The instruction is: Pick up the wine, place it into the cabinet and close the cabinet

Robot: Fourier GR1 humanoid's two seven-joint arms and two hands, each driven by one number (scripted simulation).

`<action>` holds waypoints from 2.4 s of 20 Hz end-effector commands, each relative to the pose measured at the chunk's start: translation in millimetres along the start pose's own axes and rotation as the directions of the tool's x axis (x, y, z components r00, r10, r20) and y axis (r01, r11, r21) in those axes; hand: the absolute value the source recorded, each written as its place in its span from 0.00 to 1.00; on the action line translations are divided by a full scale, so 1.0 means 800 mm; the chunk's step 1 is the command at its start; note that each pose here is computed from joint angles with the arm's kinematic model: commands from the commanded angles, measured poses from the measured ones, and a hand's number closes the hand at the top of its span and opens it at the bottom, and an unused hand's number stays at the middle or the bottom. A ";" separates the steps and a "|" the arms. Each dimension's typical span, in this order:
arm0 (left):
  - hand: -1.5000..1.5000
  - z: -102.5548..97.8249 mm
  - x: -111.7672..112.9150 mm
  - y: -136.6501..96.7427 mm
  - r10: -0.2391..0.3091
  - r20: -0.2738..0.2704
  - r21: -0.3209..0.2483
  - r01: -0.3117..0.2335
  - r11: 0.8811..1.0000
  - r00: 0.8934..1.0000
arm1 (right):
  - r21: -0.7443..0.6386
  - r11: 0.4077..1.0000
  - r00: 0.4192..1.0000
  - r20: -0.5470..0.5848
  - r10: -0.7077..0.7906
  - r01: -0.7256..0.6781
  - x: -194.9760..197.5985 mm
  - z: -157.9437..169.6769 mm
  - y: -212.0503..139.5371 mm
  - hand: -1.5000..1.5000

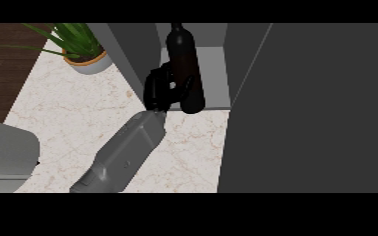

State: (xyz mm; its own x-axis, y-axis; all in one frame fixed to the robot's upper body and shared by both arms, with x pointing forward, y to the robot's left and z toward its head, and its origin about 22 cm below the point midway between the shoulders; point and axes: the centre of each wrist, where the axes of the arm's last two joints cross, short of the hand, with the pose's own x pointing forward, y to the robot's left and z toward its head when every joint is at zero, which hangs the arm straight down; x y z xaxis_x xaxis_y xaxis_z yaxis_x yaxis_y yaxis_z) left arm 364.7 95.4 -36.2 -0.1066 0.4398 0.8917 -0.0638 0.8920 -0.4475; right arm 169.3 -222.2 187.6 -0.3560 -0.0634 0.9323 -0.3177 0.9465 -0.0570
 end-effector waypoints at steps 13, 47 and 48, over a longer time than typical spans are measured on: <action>1.00 -0.055 0.042 -0.031 -0.065 -0.075 0.047 0.069 0.997 0.995 | 0.036 0.999 1.000 0.027 -0.007 0.006 0.008 -0.001 0.008 0.00; 0.00 -0.027 0.020 -0.050 0.021 -0.035 0.149 -0.016 0.989 0.999 | 0.102 0.994 0.998 0.048 -0.046 0.041 -0.013 -0.020 0.019 0.00; 0.00 -0.032 0.026 -0.059 0.014 -0.019 0.156 -0.011 0.988 1.000 | 0.106 0.993 0.997 0.056 -0.050 0.044 -0.009 -0.034 0.025 0.00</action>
State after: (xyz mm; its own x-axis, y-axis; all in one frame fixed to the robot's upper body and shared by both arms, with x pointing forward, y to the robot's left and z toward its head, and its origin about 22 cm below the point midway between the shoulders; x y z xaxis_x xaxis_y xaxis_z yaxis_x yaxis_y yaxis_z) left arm 387.8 68.9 -1.4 -0.0666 0.4462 0.8925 -0.1928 0.8718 -0.4503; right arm 189.0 -199.6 183.7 -0.3796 -0.1219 0.9171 -0.4200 0.9060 -0.0534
